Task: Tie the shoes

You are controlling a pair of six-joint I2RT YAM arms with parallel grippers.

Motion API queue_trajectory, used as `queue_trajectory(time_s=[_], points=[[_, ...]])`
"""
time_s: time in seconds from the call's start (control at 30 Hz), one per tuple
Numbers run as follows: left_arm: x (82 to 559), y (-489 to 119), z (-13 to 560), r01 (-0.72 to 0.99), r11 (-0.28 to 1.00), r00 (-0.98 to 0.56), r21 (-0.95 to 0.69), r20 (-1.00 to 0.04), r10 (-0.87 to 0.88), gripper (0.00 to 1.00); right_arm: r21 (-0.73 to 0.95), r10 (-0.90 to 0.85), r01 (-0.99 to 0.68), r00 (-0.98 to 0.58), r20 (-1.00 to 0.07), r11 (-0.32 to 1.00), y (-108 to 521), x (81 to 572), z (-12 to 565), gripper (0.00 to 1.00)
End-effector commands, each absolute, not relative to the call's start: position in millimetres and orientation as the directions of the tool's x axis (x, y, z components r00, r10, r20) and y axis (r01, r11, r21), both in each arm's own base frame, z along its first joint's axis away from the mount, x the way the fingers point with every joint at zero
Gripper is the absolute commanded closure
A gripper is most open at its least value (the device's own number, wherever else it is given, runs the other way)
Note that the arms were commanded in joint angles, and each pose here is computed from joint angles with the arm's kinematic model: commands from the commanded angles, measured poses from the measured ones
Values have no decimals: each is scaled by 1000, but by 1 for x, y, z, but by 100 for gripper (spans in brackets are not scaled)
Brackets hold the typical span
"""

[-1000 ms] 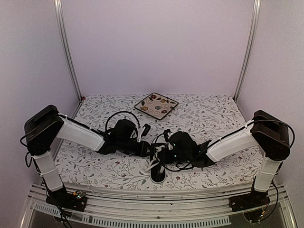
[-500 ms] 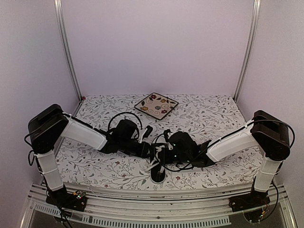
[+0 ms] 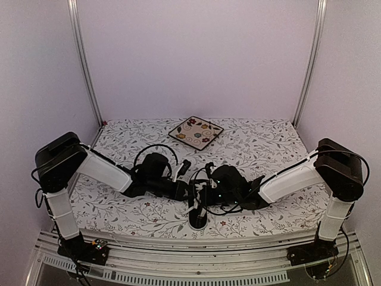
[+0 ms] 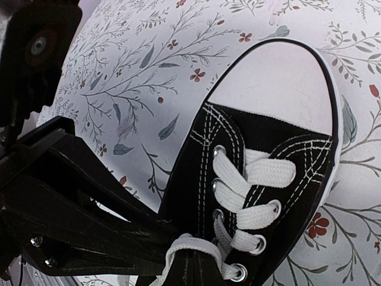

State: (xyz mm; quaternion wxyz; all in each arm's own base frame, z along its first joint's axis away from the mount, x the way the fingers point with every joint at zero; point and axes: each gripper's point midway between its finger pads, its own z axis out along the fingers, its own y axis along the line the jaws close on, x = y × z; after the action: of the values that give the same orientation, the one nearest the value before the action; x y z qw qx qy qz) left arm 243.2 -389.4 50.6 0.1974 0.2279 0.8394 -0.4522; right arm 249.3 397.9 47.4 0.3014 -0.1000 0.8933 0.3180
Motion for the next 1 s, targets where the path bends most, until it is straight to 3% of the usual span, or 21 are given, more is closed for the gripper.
queue_trajectory(time_s=[0.0,0.3,0.53,0.97], points=[[239,-398,67,587,418,-802,-693,-565,191,85,456,12,-323,-806,-592,830,379,254,31,98],[234,-399,72,595,383,-799,-707,-573,184,87,454,13,-322,-804,-594,830,379,255,32,98],[231,-397,71,591,376,-802,-714,-569,182,100,454,14,-321,-804,-594,831,379,255,32,98],[224,-401,84,599,334,-797,-728,-580,168,100,457,7,-328,-806,-592,827,387,257,30,98]])
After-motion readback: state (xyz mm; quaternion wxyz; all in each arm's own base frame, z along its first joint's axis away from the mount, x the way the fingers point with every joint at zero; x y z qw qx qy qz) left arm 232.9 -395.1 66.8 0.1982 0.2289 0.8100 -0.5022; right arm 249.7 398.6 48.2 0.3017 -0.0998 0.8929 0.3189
